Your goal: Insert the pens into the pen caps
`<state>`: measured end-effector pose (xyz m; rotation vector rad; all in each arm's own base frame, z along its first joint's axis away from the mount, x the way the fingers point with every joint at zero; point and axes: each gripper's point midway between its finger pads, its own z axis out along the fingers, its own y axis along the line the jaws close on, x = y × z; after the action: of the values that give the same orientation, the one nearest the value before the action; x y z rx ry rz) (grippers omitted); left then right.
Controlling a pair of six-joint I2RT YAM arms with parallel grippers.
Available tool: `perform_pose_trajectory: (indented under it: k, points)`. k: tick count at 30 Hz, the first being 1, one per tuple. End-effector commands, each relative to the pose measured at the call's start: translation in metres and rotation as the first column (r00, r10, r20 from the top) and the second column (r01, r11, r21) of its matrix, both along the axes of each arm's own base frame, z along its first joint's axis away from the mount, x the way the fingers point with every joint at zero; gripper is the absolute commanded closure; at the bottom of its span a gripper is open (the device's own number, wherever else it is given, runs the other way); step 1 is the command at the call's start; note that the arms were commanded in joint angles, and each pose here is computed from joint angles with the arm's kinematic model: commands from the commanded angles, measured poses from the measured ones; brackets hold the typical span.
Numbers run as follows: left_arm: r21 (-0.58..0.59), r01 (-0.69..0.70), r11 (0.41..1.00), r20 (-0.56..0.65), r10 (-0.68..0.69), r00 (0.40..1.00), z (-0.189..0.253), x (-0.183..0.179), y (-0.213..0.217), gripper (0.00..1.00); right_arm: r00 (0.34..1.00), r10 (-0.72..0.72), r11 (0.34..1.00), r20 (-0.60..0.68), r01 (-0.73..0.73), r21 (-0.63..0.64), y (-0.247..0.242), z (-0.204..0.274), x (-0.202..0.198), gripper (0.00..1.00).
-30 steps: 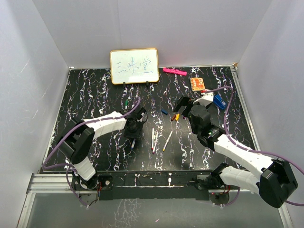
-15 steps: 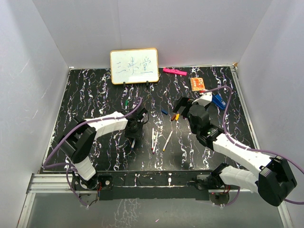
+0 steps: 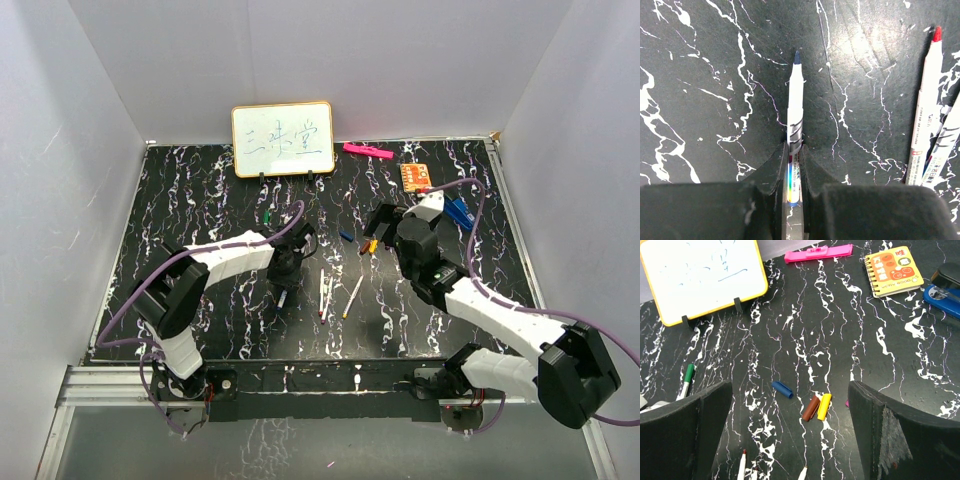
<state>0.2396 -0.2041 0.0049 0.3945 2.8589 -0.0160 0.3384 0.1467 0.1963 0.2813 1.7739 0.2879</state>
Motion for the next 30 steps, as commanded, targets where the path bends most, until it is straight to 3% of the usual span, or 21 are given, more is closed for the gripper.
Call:
perform_pose_trajectory:
  k: [1, 9, 13, 19, 30]
  points:
    - [0.092, 0.01, 0.996, -0.058, -0.004, 0.998, -0.048, -0.015, 0.022, 1.0, 0.999, 0.015, 1.0, 0.038, -0.015, -0.011, 0.007, 0.023, 0.017, 0.03]
    - [-0.066, 0.016, 0.998, 0.107, -0.009, 0.994, 0.019, 0.01, 0.0, 1.0, 0.989, 0.097, 0.985, -0.111, -0.111, -0.13, 0.02, -0.002, 0.045, 0.08]
    - [-0.174, 0.031, 0.984, 0.192, 0.003, 0.981, 0.057, 0.019, -0.012, 1.0, 0.955, 0.162, 0.961, -0.249, -0.21, -0.18, 0.033, -0.027, 0.061, 0.15]
    - [-0.264, 0.06, 0.963, 0.222, 0.001, 0.975, 0.086, 0.017, -0.023, 1.0, 0.895, 0.261, 0.922, -0.363, -0.342, -0.182, 0.056, -0.055, 0.068, 0.21]
    - [-0.508, 0.166, 0.845, 0.335, 0.016, 0.942, 0.129, 0.008, -0.047, 1.0, 0.815, 0.352, 0.863, -0.461, -0.473, -0.178, 0.074, -0.094, 0.067, 0.37]
